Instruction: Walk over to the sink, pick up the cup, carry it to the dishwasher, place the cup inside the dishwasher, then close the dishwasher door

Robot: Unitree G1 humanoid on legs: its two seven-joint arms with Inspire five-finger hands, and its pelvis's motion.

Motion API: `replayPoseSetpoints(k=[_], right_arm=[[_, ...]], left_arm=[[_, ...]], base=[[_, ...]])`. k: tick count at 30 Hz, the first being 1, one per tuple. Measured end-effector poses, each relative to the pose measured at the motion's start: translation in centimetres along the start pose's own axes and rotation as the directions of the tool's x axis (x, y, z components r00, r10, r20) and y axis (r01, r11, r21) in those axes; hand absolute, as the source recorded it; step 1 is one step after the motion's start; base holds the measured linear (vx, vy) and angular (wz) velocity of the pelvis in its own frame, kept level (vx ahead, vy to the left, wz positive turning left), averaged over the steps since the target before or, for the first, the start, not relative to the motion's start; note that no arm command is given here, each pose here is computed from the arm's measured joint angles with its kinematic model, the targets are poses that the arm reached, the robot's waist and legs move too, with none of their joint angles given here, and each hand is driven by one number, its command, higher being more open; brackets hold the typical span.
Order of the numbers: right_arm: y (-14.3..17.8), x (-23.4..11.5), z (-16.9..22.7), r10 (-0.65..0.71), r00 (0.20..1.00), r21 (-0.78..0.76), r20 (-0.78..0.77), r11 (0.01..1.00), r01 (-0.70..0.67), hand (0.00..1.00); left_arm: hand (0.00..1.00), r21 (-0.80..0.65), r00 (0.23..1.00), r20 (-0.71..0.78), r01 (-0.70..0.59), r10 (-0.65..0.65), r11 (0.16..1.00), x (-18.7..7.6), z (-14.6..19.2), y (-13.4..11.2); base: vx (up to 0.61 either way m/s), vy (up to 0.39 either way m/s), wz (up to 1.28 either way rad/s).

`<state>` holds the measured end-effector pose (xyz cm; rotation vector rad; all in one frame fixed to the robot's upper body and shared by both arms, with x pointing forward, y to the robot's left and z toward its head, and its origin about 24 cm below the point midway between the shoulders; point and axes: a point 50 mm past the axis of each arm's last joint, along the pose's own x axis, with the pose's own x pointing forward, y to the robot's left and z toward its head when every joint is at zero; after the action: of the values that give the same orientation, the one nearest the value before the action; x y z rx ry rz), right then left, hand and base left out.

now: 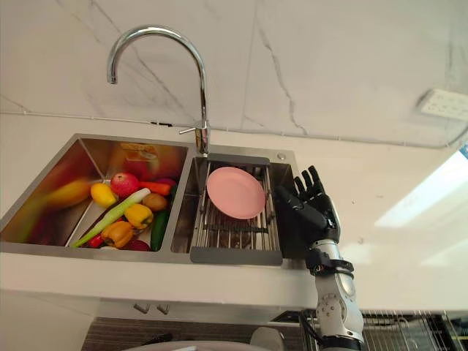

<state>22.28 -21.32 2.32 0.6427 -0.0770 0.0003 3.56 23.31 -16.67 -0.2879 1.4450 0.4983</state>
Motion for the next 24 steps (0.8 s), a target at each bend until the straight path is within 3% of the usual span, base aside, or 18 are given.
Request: replayPoseSetpoints(k=[6,7,17,24], right_arm=[[-0.2,-0.1,0.6,-0.019,1.0,-0.006,0.024,1.0,0.019,1.0],[-0.2,-0.1,0.7,-0.003,1.0,-0.01,0.019,1.0,0.003,1.0],[1.0,0.2,0.0,0.051,0.999,-0.037,0.001,0.998,-0.051,1.0],[4.8,0.4,-1.7,0.19,0.977,-0.363,-0.098,0.907,-0.213,1.0]], left_arm=[[1.0,-0.01,1.0,-0.013,0.01,-0.01,1.0,0.1,-0.6,-0.7],[1.0,0.06,1.0,-0.008,0.027,-0.027,0.998,0.1,-0.9,-1.5],[1.0,0.042,0.999,0.021,0.031,-0.032,0.999,0.0,-0.5,-1.8],[1.0,-0.065,0.998,0.068,0.019,-0.015,0.998,-0.3,-0.7,-2.1]], base=[[0.11,-0.057,-0.16],[0.0,0.0,0.0],[0.0,0.0,0.0],[0.03,-0.054,0.01]])
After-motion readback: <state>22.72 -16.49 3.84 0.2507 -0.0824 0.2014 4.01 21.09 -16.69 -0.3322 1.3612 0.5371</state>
